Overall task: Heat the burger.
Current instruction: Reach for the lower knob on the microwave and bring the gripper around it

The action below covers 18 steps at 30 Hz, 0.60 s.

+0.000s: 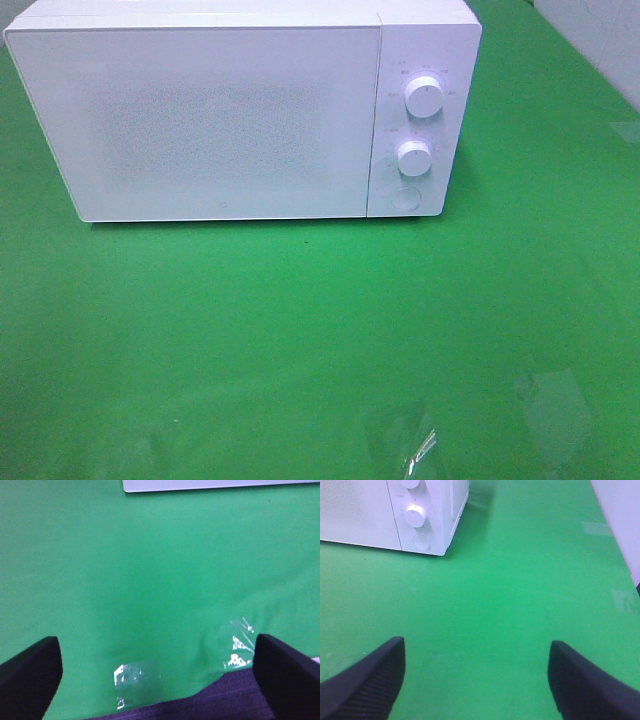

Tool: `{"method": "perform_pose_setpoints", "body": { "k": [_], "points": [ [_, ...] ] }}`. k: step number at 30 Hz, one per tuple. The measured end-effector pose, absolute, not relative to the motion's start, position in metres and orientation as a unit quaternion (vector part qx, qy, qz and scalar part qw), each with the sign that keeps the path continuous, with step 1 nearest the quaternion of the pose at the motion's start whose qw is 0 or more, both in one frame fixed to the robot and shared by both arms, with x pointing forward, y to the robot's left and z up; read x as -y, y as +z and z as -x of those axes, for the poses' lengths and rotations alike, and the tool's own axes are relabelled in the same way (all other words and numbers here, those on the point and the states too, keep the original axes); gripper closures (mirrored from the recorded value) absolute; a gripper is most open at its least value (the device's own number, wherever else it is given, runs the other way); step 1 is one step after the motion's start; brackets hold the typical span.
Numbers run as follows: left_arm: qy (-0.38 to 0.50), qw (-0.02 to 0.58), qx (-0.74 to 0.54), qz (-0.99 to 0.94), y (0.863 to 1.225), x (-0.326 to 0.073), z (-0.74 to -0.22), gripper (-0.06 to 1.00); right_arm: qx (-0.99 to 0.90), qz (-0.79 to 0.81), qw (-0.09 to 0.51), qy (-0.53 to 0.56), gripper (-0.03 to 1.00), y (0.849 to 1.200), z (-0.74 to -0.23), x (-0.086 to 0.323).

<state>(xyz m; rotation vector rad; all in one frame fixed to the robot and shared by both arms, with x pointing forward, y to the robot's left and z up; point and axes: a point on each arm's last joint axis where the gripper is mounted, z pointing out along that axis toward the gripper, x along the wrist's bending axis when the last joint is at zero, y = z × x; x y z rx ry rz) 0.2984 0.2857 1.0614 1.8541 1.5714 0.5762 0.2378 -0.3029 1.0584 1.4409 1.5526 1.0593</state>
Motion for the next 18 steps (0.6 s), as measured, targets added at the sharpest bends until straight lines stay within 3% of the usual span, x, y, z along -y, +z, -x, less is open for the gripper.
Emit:
{"method": "perform_pose_setpoints", "body": {
  "k": [3,18],
  "points": [
    [0.217,0.295,-0.584,-0.724,1.051,-0.289,-0.288,0.00,-0.607,-0.563,0.377,0.414,0.21,1.058,-0.238,0.303],
    [0.227,0.307,-0.581,-0.719,1.052,-0.291,-0.282,0.00,-0.607,-0.563,0.377,0.414,0.21,1.058,-0.238,0.303]
  ]
}}
